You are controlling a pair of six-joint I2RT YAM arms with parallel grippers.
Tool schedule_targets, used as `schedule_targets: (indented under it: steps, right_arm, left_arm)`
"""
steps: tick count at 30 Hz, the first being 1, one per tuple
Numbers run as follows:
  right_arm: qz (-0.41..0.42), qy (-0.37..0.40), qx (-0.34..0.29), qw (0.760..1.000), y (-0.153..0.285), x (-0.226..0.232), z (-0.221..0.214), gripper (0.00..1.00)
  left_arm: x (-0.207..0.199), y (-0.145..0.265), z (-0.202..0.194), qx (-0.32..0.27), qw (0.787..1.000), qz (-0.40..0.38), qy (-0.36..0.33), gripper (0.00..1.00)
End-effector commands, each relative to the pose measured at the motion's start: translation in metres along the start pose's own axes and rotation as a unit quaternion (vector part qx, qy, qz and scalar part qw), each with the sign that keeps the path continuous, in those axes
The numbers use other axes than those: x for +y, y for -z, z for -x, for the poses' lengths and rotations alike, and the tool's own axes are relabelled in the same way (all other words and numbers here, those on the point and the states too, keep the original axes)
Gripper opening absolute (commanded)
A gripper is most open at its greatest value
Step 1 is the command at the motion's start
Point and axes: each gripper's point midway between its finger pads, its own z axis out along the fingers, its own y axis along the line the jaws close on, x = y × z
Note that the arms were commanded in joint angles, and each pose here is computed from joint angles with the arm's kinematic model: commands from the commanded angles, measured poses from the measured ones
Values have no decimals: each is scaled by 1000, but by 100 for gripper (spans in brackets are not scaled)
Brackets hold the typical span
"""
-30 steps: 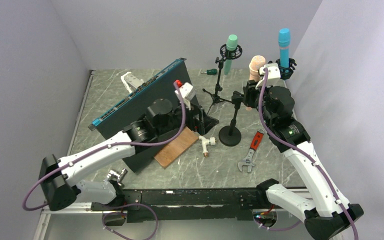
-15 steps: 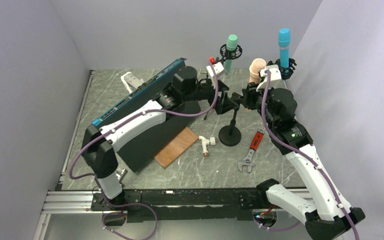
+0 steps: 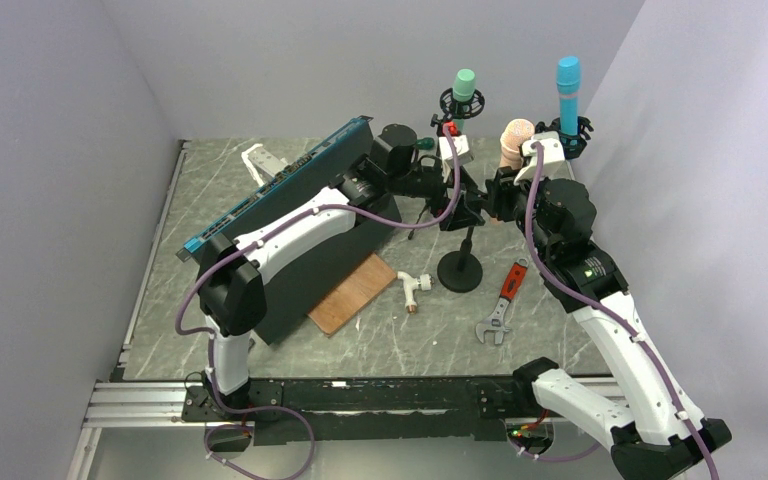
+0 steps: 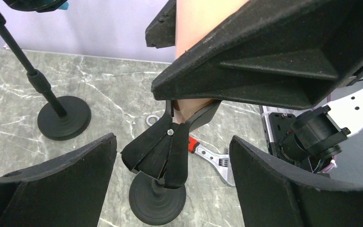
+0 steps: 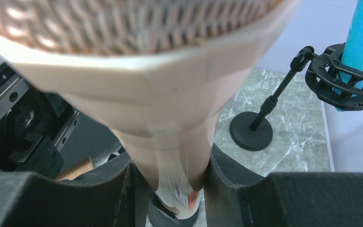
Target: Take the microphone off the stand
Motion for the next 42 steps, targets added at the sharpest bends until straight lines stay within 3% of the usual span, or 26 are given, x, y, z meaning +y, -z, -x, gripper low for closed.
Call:
schedule_targets:
  steps: [1,12,20,26,32,33,37,39,42]
  right_arm:
    - [14,-11,13,1000,0,7,-7,0]
    - [10,-10,17,1000,-1,6,-8,0]
    - [7,-11,15,1000,-1,5,-3,0]
    - [-1,-12,13,1000,-2,2,1,0]
    - [-3,-15,0,1000,0,1,11,0]
    - [-4,-15,0,1000,0,1,11,0]
    - [-4,-8,10,1000,-2,1,5,0]
    - [-5,-6,13,1000,-3,1,4,0]
    - [-4,-3,16,1000,-4,1,2,0]
  left_arm:
    - [-7,-2,18,-23,998,-32,-39,89]
    - [-1,-6,21,-42,998,-23,-45,59]
    - [3,-4,11,-31,999,-5,-38,22]
    - [8,-1,5,-24,999,15,-38,0]
    - [6,5,4,-24,999,12,-34,0]
    - [6,6,6,-26,999,9,-30,2]
    - [6,13,18,-34,999,7,-10,82]
    - [4,18,24,-42,999,0,-18,96]
    - [0,21,31,-50,998,-24,-31,99]
